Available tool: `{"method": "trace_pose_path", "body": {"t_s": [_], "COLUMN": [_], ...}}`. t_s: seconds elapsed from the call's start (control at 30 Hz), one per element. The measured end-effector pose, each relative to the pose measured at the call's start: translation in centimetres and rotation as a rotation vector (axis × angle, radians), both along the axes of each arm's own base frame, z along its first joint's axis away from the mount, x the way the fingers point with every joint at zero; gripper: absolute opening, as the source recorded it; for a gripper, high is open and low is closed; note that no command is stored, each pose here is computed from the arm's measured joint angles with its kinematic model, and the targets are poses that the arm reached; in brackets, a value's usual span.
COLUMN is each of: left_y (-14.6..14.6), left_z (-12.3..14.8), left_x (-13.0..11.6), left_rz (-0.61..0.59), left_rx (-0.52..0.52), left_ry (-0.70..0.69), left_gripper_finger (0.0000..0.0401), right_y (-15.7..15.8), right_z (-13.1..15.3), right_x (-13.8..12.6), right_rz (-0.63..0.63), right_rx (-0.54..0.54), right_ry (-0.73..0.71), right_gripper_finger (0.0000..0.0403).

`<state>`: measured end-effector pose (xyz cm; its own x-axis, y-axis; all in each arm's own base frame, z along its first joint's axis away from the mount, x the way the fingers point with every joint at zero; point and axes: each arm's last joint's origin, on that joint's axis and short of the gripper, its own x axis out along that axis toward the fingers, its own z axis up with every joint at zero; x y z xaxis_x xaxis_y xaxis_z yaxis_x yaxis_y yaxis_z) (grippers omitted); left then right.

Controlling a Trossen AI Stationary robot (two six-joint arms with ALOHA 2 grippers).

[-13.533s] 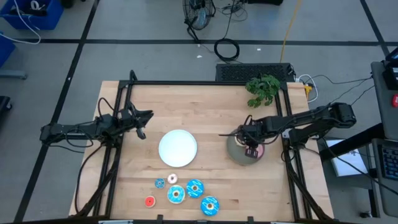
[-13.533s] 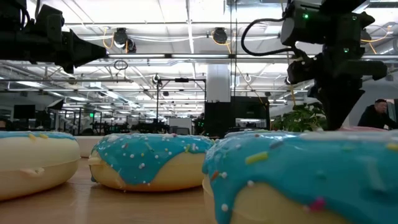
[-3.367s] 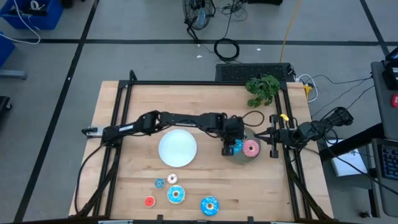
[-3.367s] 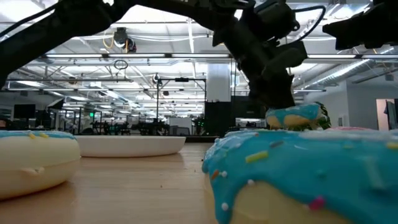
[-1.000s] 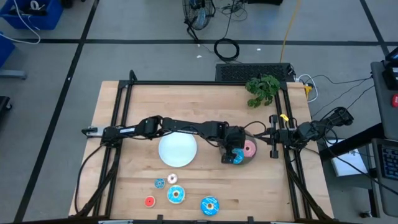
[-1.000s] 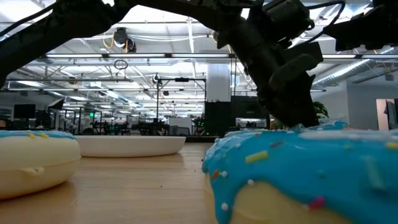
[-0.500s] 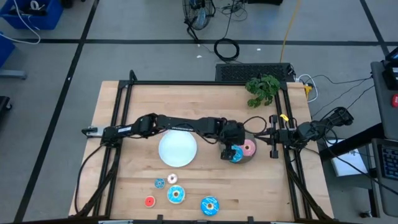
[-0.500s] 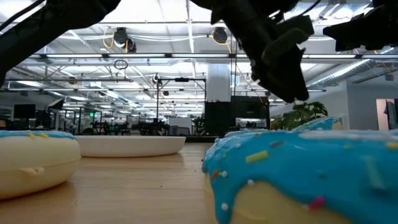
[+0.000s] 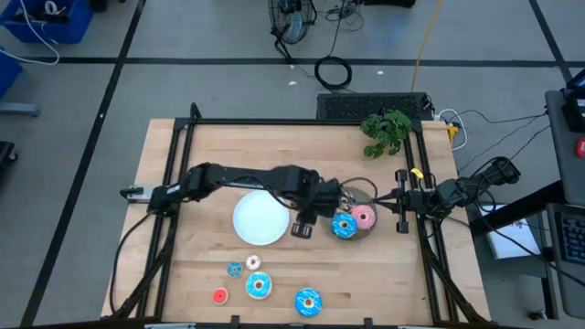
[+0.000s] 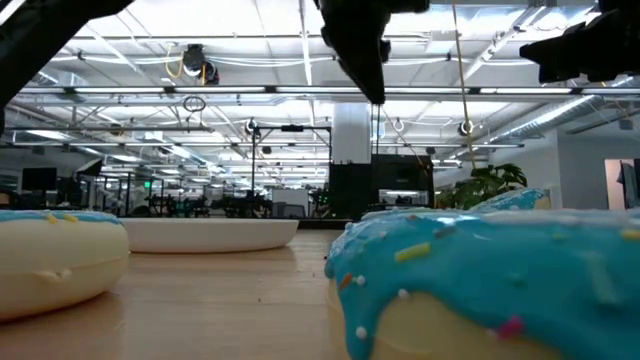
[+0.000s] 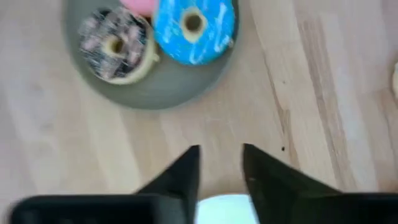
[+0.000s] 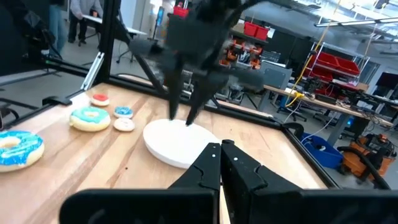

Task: Pick & Place donuts
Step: Put the large blue donut on the white plate

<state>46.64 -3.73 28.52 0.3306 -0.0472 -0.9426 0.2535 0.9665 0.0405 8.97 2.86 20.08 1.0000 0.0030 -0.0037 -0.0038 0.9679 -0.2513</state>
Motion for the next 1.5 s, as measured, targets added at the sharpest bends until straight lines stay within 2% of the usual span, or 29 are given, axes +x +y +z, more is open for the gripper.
{"method": "trace_pose_path", "body": {"t_s": [0.1, 0.17, 0.3, 0.53, 0.7, 0.9, 1.0, 1.13, 1.33, 1.5], "left_y": [1.0, 1.4, 1.5, 2.0, 2.4, 2.8, 2.6, 3.2, 4.0, 3.6], "left_z": [2.1, 3.7, 7.4, 15.3, 17.9, 21.7, 21.3, 19.2, 12.8, 9.0], "left_x": [-0.8, -1.5, -3.5, -9.1, -12.6, -17.8, -19.2, -20.9, -22.9, -27.8], "left_rz": [0.004, 0.002, -0.021, 0.009, 0.049, 0.127, 0.141, 0.127, 0.110, 0.195], "left_rx": [-0.051, -0.076, -0.053, 0.005, 0.039, 0.040, 0.060, 0.046, -0.017, -0.072], "left_ry": [-0.050, -0.089, -0.184, -0.422, -0.456, -0.577, -0.575, -0.626, -0.831, -0.982], "left_gripper_finger": [0.0037, 0.0011, 0.0013, 0.0007, 0.0005, 0.0004, 0.0005, 0.0003, 0.0003, 0.0004], "right_y": [0.0, 0.0, 0.0, 0.0, 0.0, 0.0, 0.0, 0.0, 0.0, 0.0], "right_z": [-0.1, -0.1, -0.2, -0.4, -0.6, -0.6, -0.7, -0.6, -0.6, -0.6], "right_x": [0.0, 0.0, 0.0, 0.0, 0.1, 0.1, 0.1, 0.1, 0.1, 0.1], "right_rz": [-0.004, -0.004, -0.004, -0.006, -0.005, -0.006, -0.006, -0.004, -0.003, -0.003], "right_rx": [0.002, 0.002, 0.000, 0.012, 0.013, 0.028, 0.026, 0.028, 0.027, 0.026], "right_ry": [0.007, 0.010, 0.017, 0.038, 0.052, 0.061, 0.063, 0.060, 0.060, 0.060], "right_gripper_finger": [0.0000, 0.0000, 0.0000, 0.0000, 0.0000, 0.0000, 0.0000, 0.0000, 0.0000, 0.0000]}}
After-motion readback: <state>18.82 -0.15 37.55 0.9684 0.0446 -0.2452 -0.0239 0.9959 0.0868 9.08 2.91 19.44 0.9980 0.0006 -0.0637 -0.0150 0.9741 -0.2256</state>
